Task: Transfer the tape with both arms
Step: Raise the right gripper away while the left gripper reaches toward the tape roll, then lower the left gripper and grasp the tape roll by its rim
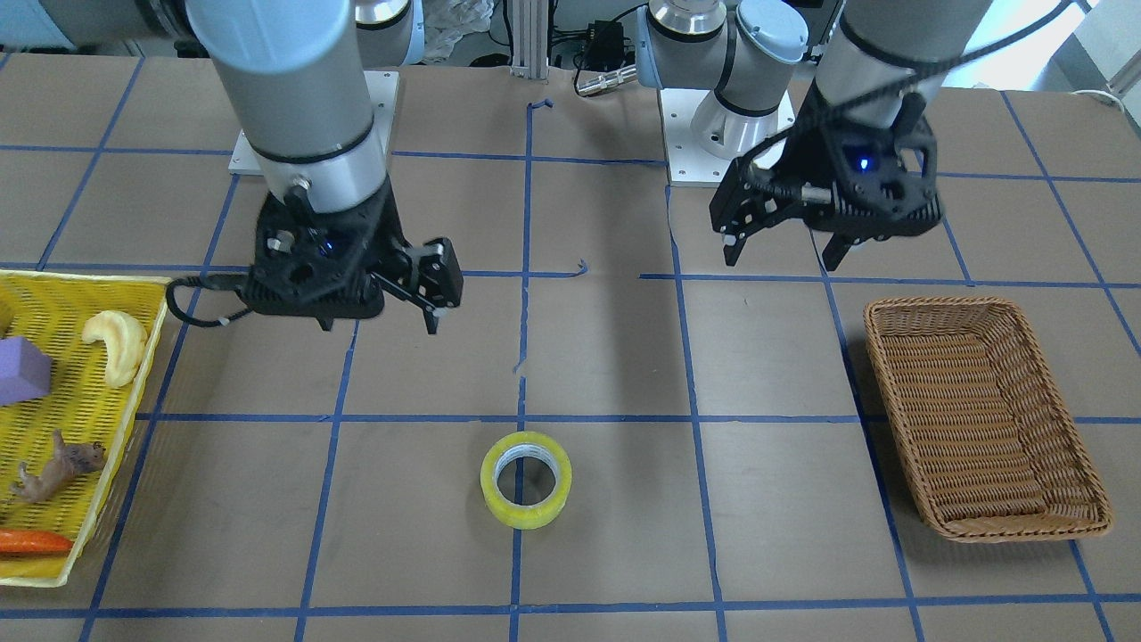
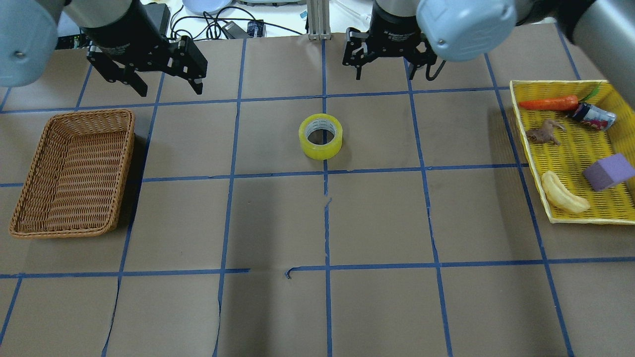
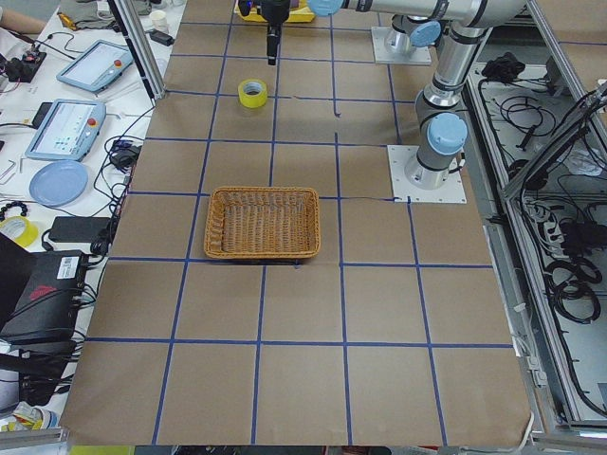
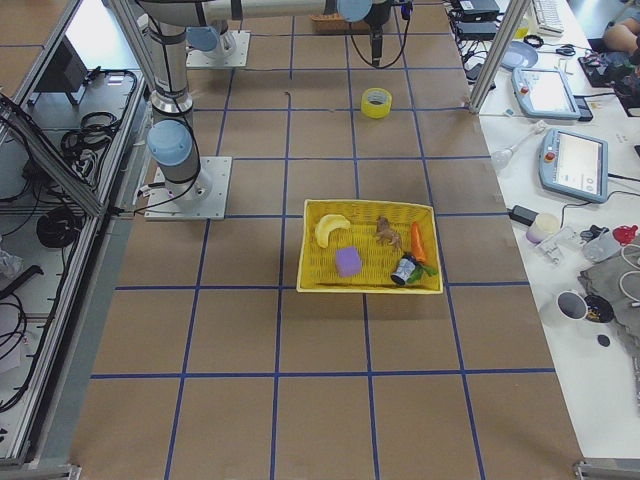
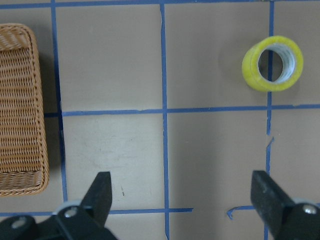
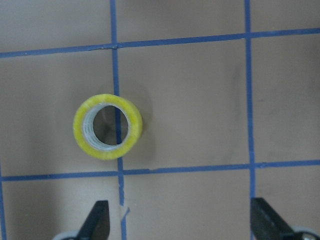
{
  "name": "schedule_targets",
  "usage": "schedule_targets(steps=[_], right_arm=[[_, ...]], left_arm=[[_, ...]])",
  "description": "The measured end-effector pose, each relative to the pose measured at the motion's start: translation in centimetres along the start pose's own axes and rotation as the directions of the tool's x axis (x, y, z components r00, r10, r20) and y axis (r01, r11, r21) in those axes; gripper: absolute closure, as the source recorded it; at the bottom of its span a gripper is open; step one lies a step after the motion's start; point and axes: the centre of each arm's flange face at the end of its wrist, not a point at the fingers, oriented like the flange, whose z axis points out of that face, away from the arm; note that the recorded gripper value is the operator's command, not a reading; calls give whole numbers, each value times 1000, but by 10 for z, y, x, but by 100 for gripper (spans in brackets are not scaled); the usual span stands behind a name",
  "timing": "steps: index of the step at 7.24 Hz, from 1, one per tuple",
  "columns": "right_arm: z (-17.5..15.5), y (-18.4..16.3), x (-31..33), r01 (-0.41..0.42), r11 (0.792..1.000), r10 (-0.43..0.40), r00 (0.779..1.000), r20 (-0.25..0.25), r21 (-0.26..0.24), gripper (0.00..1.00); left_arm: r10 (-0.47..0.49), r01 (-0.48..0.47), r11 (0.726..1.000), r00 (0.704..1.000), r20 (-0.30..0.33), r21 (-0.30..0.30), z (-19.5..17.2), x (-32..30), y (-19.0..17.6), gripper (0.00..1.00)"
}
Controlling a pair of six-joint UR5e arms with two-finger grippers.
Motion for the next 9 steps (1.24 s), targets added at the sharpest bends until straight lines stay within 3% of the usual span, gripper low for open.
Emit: schedule_targets(steps=[2, 4, 6, 9], right_arm=[[-41, 32, 31, 59, 998, -59, 998, -25, -33, 0], [-41, 48, 41, 129, 991, -130, 991, -24, -38, 0], [-38, 53, 46, 136, 991, -136, 990, -23, -13, 0], [-32, 46, 51, 120, 992, -120, 993, -20, 44, 0]], left_arm=[[42, -42, 998, 999, -7, 37, 65, 34, -44, 0], [28, -28, 999, 999, -16, 42, 144, 85, -71, 3], [-10, 10, 1000, 1000, -24, 28, 214, 131, -79, 3], [-26, 25, 999, 999, -36, -19, 277, 151, -84, 9]])
